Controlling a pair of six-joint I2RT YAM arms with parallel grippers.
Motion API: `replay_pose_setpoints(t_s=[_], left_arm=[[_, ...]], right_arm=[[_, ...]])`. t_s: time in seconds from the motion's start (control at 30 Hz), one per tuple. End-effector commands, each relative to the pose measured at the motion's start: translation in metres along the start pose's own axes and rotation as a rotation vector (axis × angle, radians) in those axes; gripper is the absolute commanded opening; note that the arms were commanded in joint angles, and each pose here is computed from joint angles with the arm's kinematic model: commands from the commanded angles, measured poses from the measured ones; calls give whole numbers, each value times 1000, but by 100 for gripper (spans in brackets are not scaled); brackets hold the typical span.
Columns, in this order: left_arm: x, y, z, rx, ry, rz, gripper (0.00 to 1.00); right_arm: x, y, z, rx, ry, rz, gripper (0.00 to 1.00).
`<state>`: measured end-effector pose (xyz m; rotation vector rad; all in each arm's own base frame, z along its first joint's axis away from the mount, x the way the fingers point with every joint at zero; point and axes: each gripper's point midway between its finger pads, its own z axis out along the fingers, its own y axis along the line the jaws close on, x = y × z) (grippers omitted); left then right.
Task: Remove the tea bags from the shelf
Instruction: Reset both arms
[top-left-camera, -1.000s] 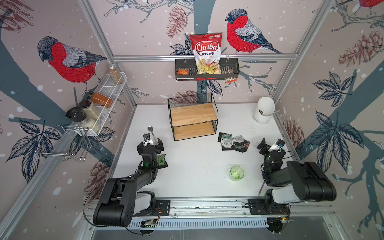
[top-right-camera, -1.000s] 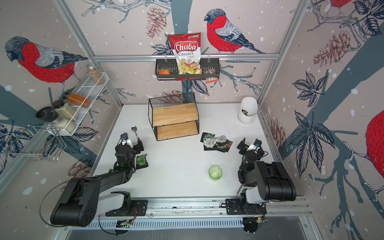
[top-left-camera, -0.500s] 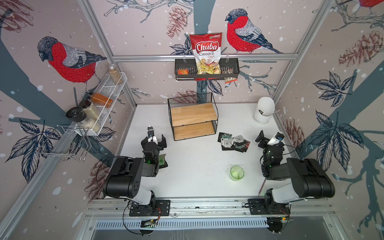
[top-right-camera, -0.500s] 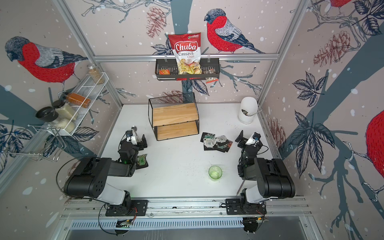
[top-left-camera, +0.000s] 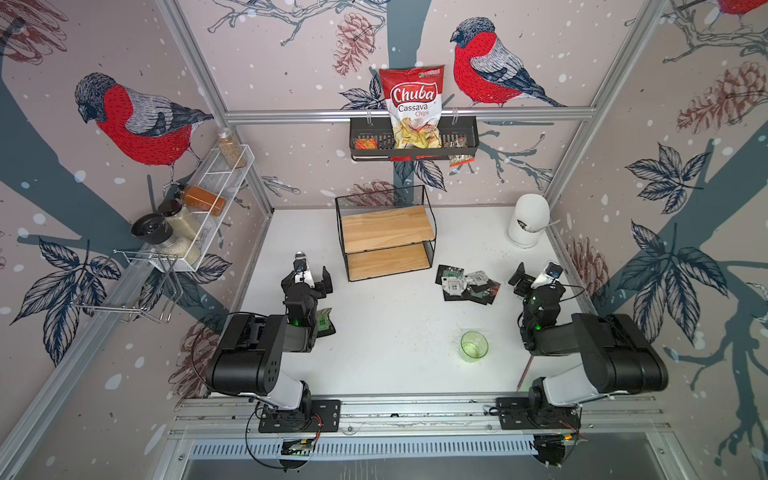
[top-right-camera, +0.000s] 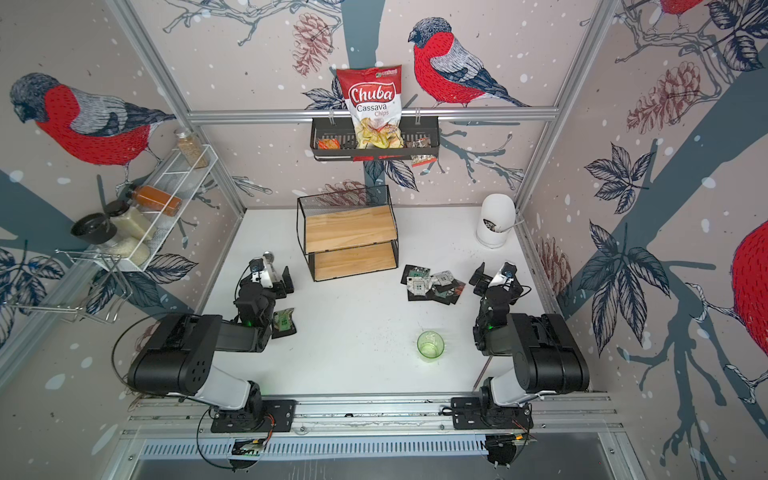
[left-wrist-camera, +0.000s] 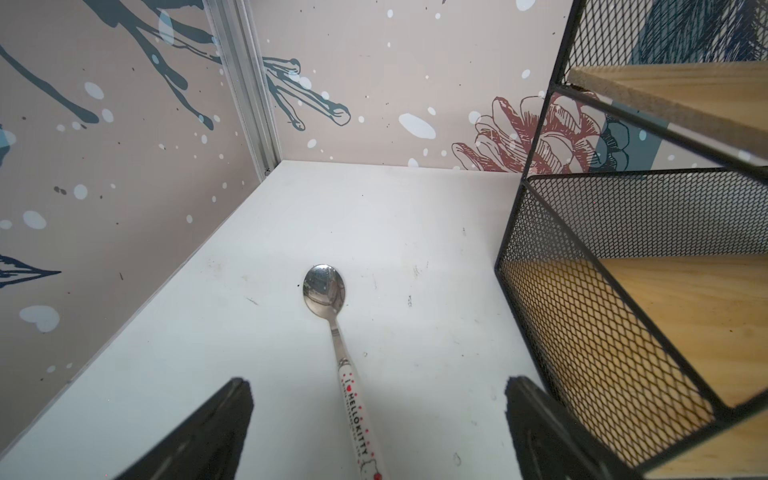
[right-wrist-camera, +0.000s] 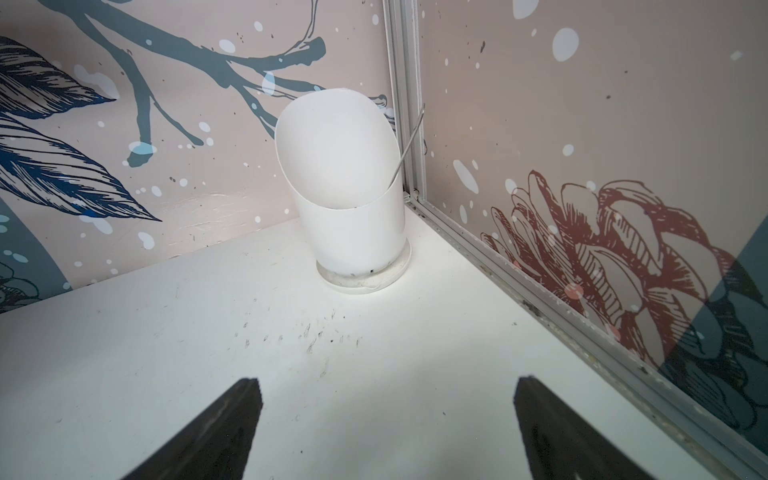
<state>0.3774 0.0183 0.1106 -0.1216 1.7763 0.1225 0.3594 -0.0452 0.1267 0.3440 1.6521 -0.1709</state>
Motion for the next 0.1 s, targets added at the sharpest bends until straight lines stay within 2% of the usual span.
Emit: replay_pose_setpoints(t_s=[0.0, 0.07], left_arm=[[-13, -1, 0, 6, -50, -8, 98], [-13, 0, -1, 5, -50, -8, 98]], right_arm=[[-4, -1, 0, 10, -15, -2, 100], [-4, -1, 1, 12, -11, -2, 100]])
